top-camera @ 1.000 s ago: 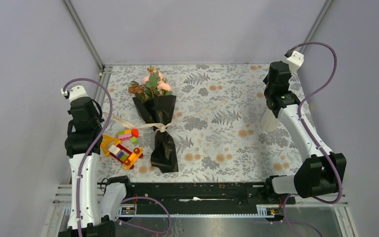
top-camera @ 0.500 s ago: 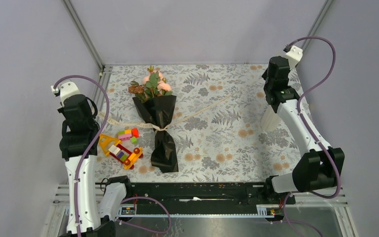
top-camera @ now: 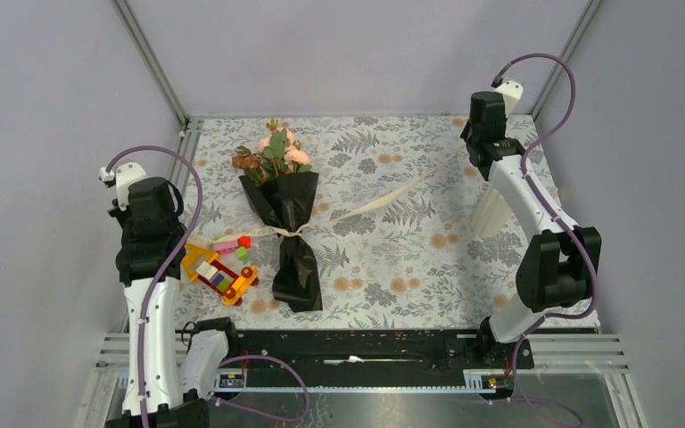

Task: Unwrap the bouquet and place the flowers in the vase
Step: Untie the ribbon from the wrapping paper.

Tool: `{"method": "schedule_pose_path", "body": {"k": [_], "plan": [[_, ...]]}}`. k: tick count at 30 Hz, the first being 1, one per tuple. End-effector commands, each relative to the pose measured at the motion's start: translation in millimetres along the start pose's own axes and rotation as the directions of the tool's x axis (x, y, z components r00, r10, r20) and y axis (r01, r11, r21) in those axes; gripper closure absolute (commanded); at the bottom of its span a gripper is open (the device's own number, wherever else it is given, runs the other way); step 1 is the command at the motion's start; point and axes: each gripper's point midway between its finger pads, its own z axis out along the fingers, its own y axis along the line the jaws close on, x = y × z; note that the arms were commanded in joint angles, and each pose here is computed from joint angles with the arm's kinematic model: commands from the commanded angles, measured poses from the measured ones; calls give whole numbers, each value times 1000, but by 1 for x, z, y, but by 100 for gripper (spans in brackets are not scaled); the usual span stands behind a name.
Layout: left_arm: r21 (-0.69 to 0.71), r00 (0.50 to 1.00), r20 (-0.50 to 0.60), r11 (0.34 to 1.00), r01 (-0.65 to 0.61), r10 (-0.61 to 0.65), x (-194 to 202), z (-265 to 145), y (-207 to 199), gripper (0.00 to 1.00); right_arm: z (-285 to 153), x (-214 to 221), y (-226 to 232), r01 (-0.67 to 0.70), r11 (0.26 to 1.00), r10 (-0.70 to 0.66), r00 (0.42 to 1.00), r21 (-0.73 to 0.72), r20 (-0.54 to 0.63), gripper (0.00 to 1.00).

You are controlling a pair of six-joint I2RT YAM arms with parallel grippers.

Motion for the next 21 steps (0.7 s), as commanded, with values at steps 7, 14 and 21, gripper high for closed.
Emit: {"method": "schedule_pose_path", "body": {"k": [7, 14, 21], "plan": [[66, 999, -36, 998, -1, 3, 6, 4, -16, 60, 11, 1, 10, 62, 998, -63, 996, -23, -64, 74], [149, 999, -48, 989, -9, 17, 10, 1, -29, 9, 3, -3, 21, 54, 995, -61, 995, -88, -85, 29], [477, 995, -96, 876, 72, -29, 17, -24, -87, 7, -27, -1, 53, 33, 948, -79, 988, -318, -132, 22]]}}
